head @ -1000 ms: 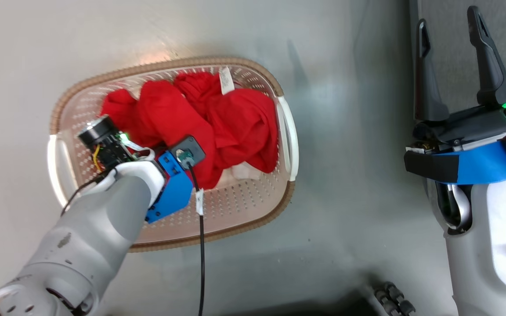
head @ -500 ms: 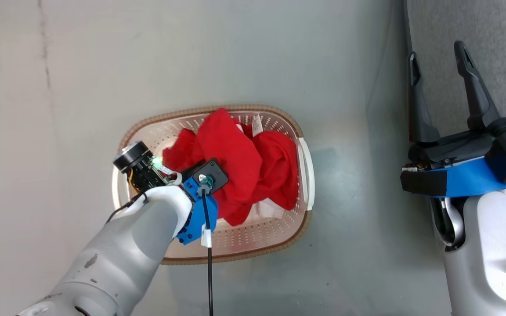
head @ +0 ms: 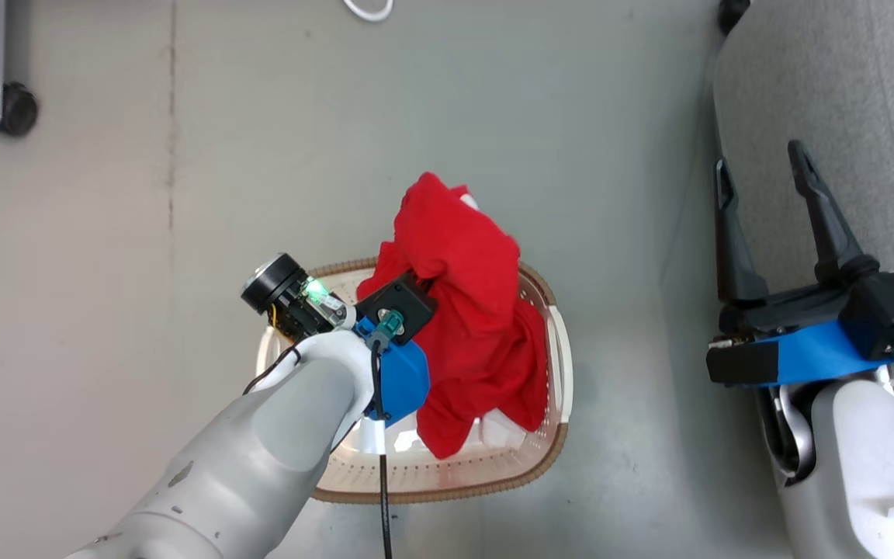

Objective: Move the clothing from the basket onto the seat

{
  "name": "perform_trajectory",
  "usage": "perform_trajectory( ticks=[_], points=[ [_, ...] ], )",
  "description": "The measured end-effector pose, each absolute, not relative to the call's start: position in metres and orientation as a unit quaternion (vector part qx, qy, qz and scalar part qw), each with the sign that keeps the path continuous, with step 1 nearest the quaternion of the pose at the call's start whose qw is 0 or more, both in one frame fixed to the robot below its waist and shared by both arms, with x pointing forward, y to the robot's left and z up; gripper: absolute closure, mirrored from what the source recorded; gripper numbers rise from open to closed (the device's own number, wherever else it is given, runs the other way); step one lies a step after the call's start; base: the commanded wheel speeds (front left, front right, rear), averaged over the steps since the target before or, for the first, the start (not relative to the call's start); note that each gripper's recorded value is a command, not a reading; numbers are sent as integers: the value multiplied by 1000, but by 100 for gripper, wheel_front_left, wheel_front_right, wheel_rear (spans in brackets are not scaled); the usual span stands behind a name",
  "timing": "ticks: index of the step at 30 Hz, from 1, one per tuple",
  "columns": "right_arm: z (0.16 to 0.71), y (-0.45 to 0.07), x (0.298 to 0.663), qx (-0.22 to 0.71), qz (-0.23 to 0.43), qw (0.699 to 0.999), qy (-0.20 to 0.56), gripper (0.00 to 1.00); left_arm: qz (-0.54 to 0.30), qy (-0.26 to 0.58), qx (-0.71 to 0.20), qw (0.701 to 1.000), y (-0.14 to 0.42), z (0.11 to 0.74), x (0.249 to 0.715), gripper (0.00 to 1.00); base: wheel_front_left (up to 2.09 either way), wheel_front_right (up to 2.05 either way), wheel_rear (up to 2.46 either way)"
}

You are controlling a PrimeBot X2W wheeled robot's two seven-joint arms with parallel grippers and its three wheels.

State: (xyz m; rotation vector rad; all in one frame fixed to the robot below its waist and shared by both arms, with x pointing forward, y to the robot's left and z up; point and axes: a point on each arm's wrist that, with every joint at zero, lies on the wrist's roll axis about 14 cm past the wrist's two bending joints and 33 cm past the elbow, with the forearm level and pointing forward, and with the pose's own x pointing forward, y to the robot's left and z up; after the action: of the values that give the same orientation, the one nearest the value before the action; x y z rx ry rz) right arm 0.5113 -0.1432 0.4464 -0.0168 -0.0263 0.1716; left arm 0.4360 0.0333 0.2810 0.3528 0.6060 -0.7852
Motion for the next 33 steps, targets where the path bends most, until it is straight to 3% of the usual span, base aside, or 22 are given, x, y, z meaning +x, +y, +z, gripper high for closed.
perform_trajectory(
  ticks=[14,33],
  points=[
    [488,-138,482,-5,91,995,-44,0,-281,136,108,944,49,400,476,100,0,0,0],
    [519,-138,440,4,92,994,-65,0,-236,-6,75,969,57,515,467,100,0,0,0]
  ],
)
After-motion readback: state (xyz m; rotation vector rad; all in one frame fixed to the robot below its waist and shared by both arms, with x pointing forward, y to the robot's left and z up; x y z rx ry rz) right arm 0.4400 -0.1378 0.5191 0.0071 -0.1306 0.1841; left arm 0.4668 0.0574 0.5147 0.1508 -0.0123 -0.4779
